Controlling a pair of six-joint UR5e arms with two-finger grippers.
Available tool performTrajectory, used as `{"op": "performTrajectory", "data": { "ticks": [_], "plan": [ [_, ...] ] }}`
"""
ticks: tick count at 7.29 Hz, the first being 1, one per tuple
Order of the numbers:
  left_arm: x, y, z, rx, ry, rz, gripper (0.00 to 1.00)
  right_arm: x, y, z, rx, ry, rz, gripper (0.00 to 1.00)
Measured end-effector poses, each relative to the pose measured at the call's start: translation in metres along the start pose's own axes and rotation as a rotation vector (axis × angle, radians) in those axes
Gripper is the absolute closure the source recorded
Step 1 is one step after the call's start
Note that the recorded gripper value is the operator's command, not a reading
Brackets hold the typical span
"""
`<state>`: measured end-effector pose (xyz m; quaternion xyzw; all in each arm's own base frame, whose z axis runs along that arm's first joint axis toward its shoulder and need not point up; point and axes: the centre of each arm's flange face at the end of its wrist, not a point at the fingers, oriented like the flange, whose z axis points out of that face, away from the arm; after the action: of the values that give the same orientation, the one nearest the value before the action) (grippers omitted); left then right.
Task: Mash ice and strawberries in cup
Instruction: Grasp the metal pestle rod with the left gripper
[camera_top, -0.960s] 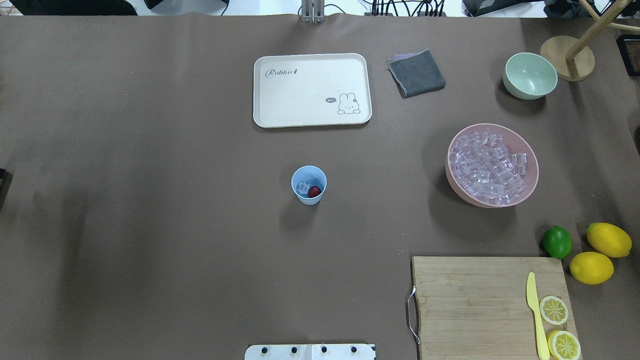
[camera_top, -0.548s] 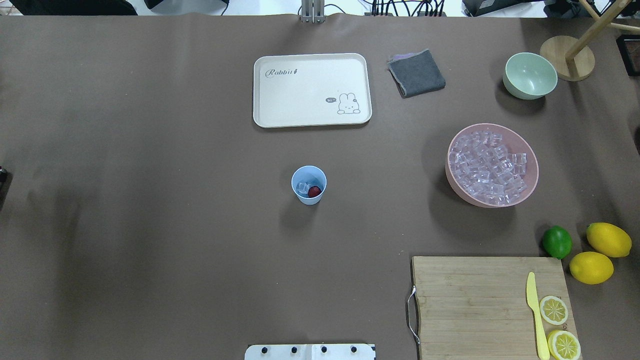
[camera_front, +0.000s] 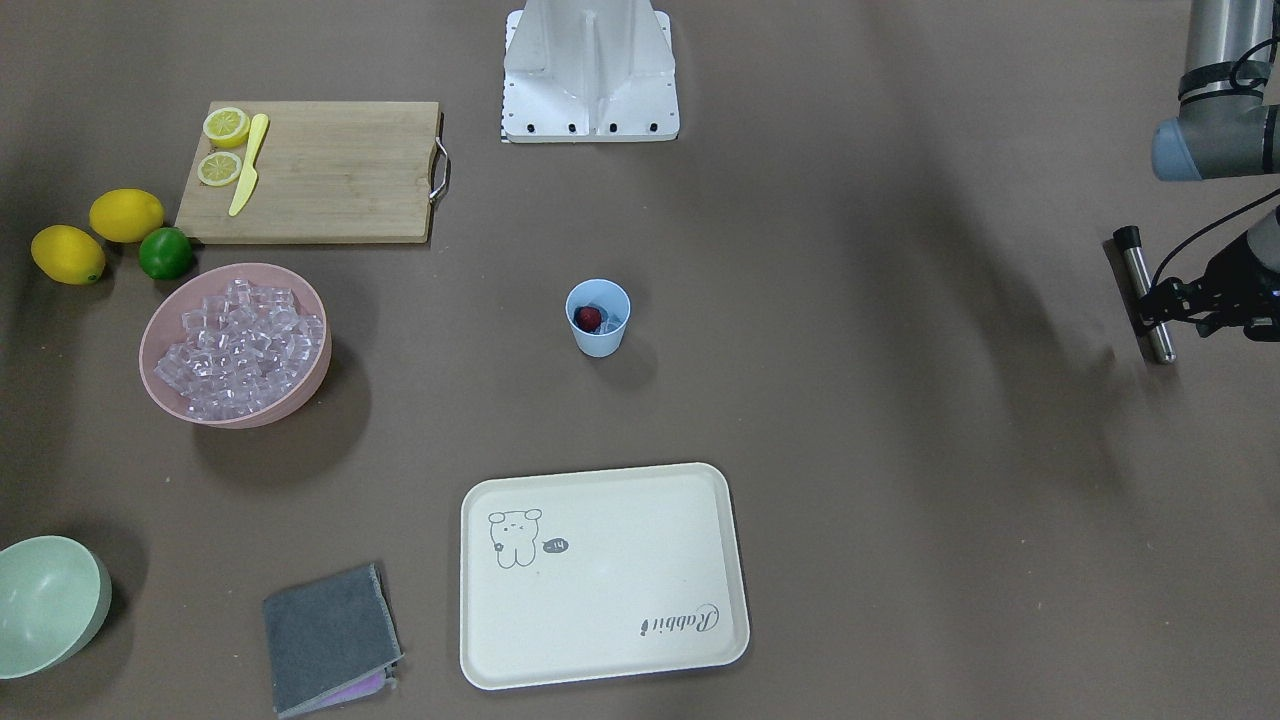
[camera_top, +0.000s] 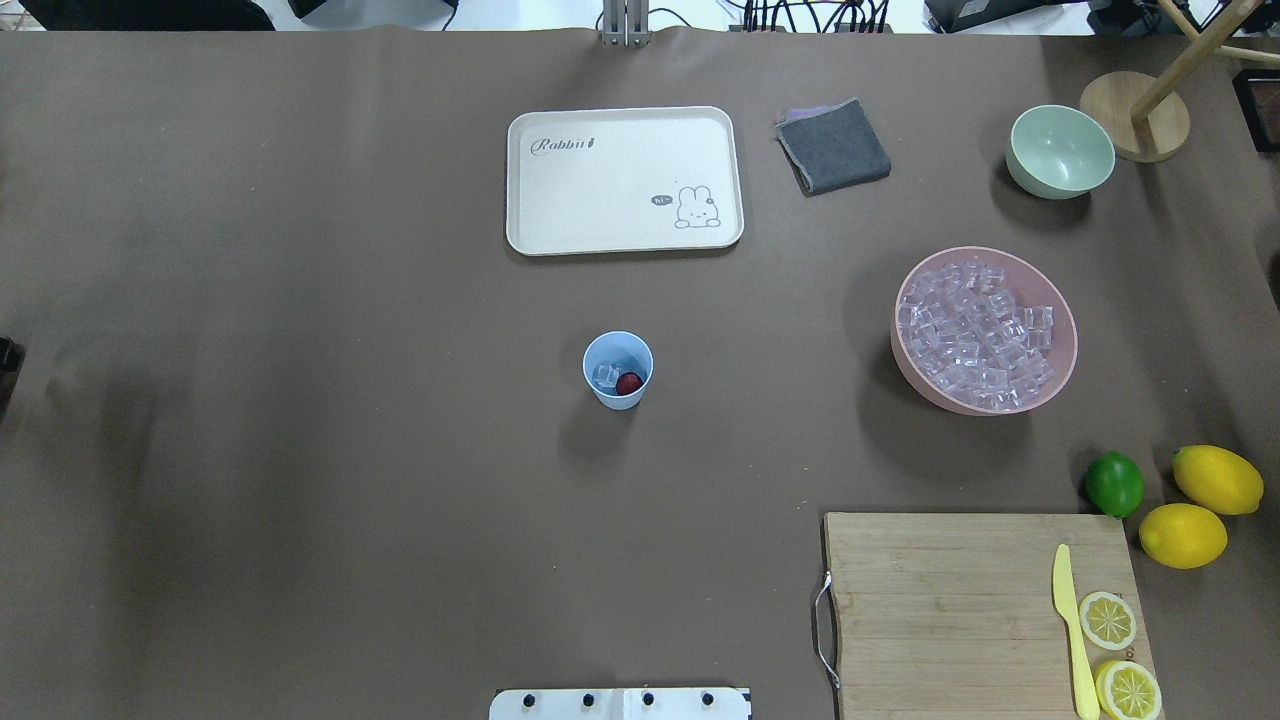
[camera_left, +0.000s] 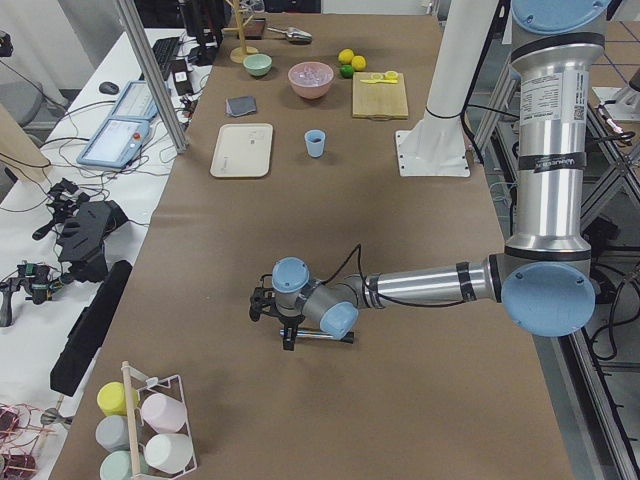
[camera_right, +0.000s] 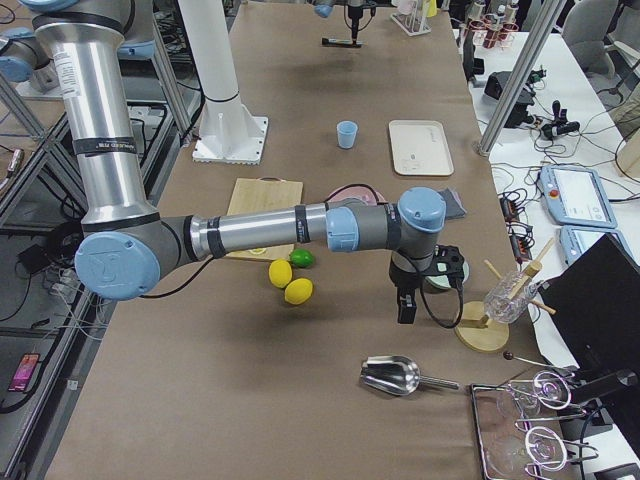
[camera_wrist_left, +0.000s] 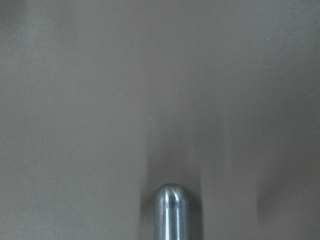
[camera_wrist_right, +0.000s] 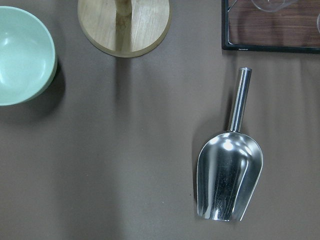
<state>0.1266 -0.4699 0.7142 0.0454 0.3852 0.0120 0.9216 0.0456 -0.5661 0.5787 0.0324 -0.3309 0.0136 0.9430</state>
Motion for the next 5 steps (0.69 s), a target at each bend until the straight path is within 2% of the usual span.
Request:
{"op": "performTrajectory", "data": {
  "ticks": [1,4,5],
  "plan": [
    [-0.0026,0.0014,0.0027,0.0,0.001,0.002,0.15,0.0,0.0,-0.0001,0.0,0.001,0.0,0.0],
    [-0.0048,0.0039,0.0071,-0.004,0.0,0.003,0.2,-0.0004,-0.0005,-0.0007,0.002,0.002,-0.002,0.0],
    [-0.005,0.004,0.0076,-0.005,-0.001,0.003,0.25,-0.0004,-0.0006,-0.0007,0.002,0.002,-0.002,0.0]
  ]
}}
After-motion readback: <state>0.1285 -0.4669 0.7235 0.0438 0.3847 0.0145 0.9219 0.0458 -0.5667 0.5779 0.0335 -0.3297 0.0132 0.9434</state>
